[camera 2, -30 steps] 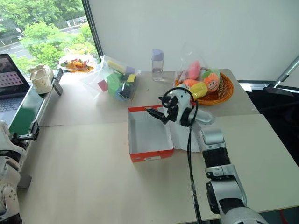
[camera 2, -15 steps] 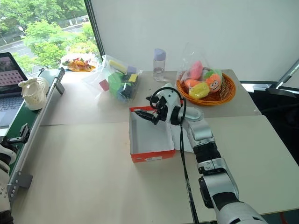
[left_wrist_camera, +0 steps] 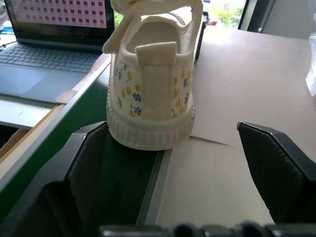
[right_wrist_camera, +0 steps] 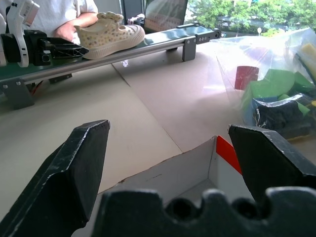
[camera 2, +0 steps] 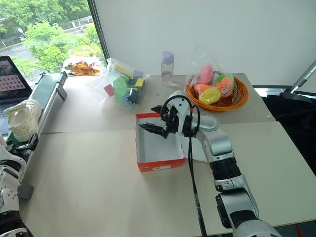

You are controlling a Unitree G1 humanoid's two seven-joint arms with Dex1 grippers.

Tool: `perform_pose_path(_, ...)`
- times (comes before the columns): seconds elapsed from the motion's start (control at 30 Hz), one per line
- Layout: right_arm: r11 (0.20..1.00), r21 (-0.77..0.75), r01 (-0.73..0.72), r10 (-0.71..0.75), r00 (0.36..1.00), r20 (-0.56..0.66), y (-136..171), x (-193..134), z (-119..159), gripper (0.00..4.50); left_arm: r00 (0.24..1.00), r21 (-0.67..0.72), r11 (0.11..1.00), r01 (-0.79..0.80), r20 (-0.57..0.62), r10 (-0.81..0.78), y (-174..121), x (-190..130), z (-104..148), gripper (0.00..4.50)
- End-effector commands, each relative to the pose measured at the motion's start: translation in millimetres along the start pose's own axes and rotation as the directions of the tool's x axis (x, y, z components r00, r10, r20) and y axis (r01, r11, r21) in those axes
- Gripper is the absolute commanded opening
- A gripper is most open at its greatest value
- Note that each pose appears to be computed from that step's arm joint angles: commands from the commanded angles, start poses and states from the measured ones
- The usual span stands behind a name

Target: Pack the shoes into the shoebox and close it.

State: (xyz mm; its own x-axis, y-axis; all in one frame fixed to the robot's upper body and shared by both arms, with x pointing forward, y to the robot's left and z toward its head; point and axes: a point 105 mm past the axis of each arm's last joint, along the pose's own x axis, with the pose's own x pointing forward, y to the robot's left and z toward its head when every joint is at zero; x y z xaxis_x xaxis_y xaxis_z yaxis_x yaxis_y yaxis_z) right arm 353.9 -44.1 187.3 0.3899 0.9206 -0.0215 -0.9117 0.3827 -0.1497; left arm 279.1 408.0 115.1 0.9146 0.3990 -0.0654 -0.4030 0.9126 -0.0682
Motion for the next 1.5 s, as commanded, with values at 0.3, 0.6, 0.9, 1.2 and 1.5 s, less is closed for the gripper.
perform_pose_path(0.3,0.996,-0.069,0.052,-0.051,0.999,0.014,-9,-8,14,4.50,0.996,-0.024,0.999,-0.033,-0.087,0.031,5,4,-20,3.78)
perform_pose_path(0.6,0.996,-0.076,0.056,-0.056,0.998,0.004,-11,-9,14,4.50,0.998,0.040,0.999,0.027,0.055,-0.029,-21,4,18,2.83)
perform_pose_path(0.9,0.974,0.171,0.147,-0.144,0.989,-0.029,-39,-29,19,4.50,0.890,0.161,0.902,0.401,0.167,-0.425,-142,-15,70,2.83)
perform_pose_path(1.2,0.847,0.494,0.196,-0.220,0.976,-0.011,-71,-52,44,4.50,0.709,0.119,0.736,0.667,0.203,-0.676,-258,-50,83,2.83)
perform_pose_path(1.5,0.830,0.533,0.166,-0.237,0.969,0.067,-59,-42,56,4.50,0.561,0.057,0.575,0.816,0.161,-0.812,-329,-89,68,2.83)
